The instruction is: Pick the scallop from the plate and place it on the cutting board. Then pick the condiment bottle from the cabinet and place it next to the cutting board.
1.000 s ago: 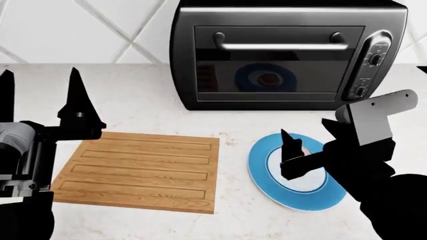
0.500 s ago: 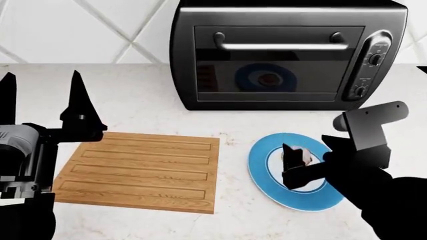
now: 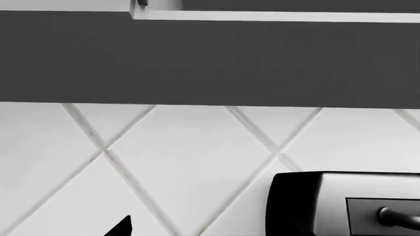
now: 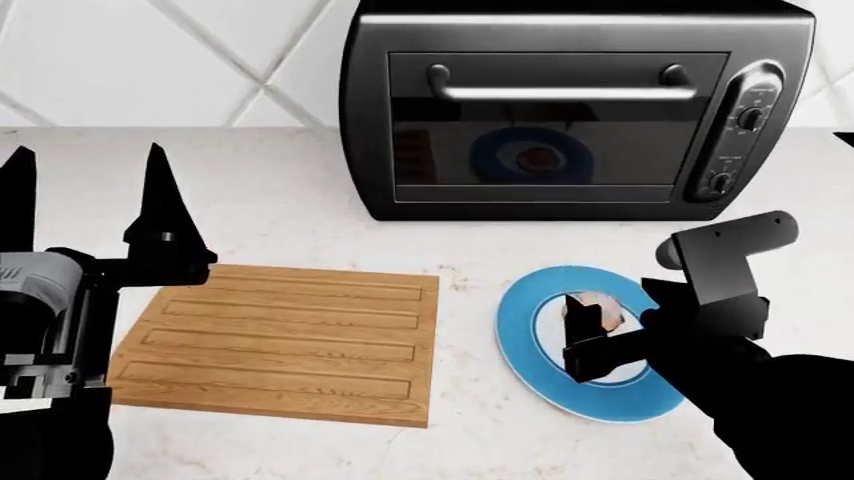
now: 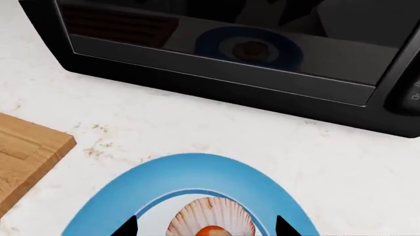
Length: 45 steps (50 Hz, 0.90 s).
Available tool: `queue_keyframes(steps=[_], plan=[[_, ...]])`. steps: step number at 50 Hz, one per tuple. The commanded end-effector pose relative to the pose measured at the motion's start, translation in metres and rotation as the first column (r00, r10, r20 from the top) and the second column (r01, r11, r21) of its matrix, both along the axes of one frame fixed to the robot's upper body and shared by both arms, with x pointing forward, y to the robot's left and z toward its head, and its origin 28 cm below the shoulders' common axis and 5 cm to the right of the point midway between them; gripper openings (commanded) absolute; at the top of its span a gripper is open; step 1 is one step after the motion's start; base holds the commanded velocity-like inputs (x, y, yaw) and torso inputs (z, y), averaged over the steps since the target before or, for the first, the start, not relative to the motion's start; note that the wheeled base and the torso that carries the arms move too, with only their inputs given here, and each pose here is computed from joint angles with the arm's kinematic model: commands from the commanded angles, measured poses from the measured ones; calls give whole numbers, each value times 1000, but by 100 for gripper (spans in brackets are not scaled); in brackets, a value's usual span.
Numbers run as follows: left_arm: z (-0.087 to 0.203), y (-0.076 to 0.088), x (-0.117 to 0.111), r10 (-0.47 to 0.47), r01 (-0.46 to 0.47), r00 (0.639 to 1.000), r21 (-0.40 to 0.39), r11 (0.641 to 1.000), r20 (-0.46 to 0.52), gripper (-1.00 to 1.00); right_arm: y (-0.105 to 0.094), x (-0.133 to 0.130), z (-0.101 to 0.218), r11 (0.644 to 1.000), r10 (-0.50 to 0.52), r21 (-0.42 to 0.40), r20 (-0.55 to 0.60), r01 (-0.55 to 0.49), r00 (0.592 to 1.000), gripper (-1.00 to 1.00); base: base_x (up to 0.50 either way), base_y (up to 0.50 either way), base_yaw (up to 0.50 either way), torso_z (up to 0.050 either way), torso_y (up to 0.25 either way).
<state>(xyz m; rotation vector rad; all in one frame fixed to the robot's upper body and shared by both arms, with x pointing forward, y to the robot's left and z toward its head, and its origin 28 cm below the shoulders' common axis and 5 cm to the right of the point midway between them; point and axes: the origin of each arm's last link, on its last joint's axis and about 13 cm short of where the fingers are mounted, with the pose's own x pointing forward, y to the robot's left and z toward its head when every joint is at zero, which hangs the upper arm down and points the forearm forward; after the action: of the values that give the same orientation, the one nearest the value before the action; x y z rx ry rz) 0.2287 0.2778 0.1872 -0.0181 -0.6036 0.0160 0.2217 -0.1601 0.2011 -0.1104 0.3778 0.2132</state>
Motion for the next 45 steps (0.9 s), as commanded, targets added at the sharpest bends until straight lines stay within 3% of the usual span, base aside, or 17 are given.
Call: queue_keyframes(steps=[1, 45], plan=[[-1, -1, 0, -4, 4, 1000, 3, 1000, -3, 100, 0, 4, -5, 1000, -2, -4, -15, 2, 1000, 100, 0, 0, 0, 0, 0], [-2, -1, 1, -5, 5, 1000, 6, 1000, -4, 100, 1, 11, -12, 1000, -3, -7, -58, 3, 998, 100, 0, 0, 0, 0, 0]])
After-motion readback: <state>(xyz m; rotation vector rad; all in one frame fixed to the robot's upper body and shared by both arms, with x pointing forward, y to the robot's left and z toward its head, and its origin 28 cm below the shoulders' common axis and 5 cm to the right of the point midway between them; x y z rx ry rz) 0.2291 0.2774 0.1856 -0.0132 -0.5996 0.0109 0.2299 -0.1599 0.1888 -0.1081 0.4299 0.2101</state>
